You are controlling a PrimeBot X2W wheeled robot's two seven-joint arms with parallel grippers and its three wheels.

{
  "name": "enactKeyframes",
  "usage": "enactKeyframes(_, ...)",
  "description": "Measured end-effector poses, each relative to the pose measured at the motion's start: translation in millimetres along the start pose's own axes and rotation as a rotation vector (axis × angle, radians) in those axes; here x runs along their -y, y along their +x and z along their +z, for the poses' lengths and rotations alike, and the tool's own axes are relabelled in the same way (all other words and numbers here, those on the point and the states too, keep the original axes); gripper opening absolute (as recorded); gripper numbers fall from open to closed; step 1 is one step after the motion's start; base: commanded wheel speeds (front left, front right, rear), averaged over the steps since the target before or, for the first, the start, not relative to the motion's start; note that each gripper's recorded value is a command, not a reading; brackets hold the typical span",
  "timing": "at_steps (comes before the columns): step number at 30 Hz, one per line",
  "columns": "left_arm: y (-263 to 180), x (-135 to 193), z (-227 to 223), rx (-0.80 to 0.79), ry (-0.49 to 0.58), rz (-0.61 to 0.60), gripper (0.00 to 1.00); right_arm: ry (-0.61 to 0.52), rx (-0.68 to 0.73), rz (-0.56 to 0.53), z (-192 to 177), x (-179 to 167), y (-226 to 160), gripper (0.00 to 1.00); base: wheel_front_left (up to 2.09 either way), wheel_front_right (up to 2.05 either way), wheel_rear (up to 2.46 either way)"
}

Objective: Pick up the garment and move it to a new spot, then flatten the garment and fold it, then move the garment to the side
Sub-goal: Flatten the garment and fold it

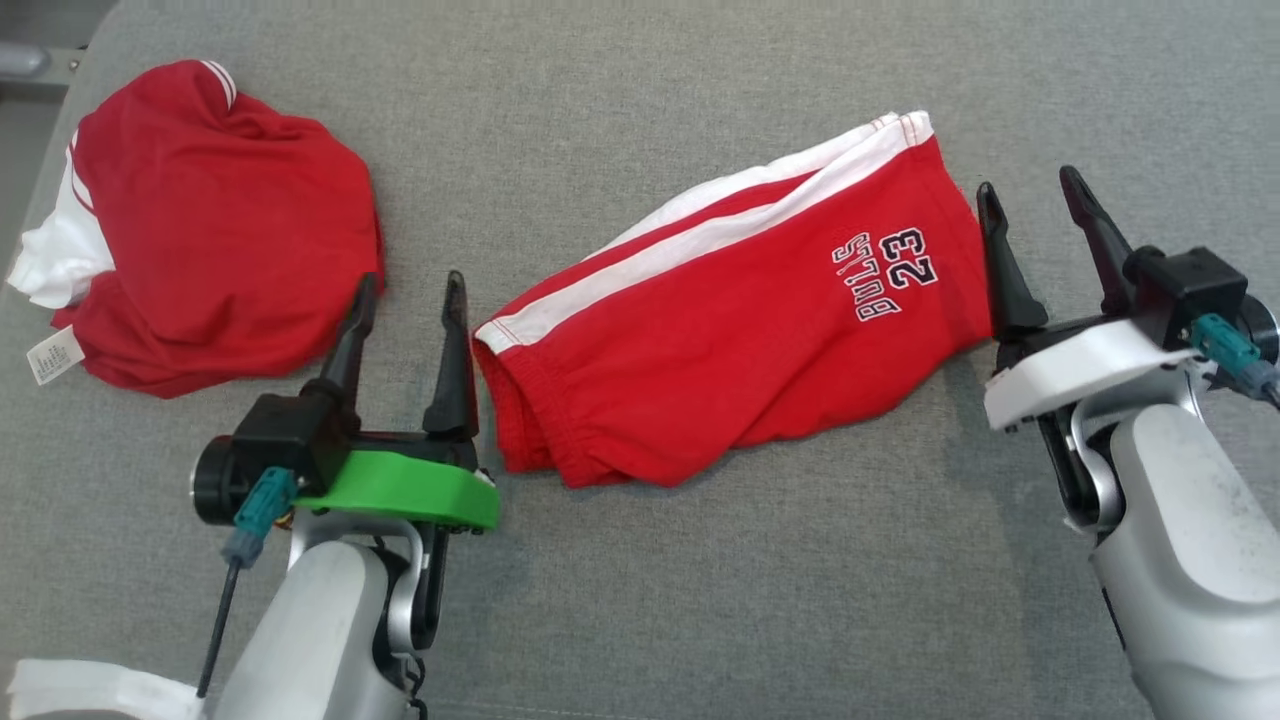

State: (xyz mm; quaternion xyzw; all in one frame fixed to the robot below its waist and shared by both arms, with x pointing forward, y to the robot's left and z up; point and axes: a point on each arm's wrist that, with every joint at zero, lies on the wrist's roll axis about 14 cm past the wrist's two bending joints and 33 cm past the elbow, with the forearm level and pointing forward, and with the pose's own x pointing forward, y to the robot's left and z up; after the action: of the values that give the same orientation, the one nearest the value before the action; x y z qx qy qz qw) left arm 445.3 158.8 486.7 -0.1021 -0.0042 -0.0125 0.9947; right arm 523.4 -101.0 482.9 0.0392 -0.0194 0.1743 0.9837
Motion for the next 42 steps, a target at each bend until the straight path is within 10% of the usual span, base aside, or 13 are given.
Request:
enactKeyframes(19, -17, 3, 21, 0.065, 0.093, -0.035, 1.00, 0.001, 0.019, -0.113, 14, 11, -71, 1.00, 0.00, 0.00, 0.00)
enactKeyframes(42, 0, 12, 4, 0.025, 0.076, -0.055, 1.00, 0.004, -0.263, -0.031, -63, 15, -24, 1.00, 0.00, 0.00, 0.00)
